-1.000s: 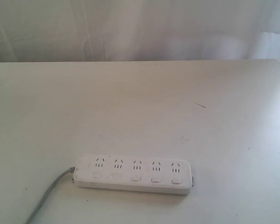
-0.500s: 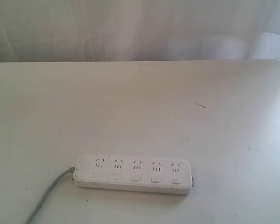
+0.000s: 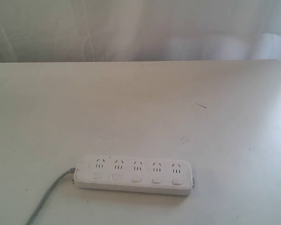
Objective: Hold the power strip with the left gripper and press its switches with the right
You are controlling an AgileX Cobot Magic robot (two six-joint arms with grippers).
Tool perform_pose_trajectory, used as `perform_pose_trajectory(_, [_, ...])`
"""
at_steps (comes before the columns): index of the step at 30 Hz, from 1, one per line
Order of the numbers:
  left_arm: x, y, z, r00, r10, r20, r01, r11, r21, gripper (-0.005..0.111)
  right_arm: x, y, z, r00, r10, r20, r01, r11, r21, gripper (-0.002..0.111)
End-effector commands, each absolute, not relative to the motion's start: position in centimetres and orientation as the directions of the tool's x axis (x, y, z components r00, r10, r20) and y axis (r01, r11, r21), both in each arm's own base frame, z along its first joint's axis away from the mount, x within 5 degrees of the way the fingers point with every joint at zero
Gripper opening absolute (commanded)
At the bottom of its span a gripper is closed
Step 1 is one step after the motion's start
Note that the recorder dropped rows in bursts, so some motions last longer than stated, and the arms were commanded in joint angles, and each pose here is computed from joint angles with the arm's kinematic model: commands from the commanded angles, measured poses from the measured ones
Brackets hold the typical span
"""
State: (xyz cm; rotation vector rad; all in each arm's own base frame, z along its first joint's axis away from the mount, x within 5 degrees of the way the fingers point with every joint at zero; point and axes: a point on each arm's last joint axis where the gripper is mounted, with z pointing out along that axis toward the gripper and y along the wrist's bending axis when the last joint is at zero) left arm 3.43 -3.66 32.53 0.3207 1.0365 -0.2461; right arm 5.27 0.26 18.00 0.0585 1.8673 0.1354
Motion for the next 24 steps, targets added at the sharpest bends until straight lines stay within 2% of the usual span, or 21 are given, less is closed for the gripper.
perform_pose_trajectory(1, [5.3, -4.1, 34.8, 0.392, 0.054, -0.918, 0.376, 0.902, 0.214, 0.0, 5.3, 0.2, 18.0, -0.286, 0.11, -0.952, -0.026, 0.992, 0.122, 0.0])
perform_pose_trajectory(6, [7.6, -4.5, 37.0, 0.305, 0.126, -0.944, 0.443, 0.859, 0.257, 0.0, 5.3, 0.2, 18.0, -0.286, 0.11, -0.952, -0.026, 0.992, 0.122, 0.0])
perform_pose_trajectory(12, [9.3, -4.4, 38.2, 0.237, 0.183, -0.954, 0.453, 0.848, 0.275, 0.0, 5.3, 0.2, 18.0, -0.286, 0.11, -0.952, -0.026, 0.992, 0.122, 0.0])
perform_pose_trajectory(19, [11.8, -3.9, 37.4, 0.146, 0.179, -0.973, 0.436, 0.871, 0.226, 0.0, 5.3, 0.2, 18.0, -0.286, 0.11, -0.952, -0.026, 0.992, 0.122, 0.0])
perform_pose_trajectory(24, [14.0, -4.0, 36.1, 0.022, 0.11, -0.994, 0.482, 0.87, 0.107, 0.0, 5.3, 0.2, 18.0, -0.286, 0.11, -0.952, -0.026, 0.992, 0.122, 0.0])
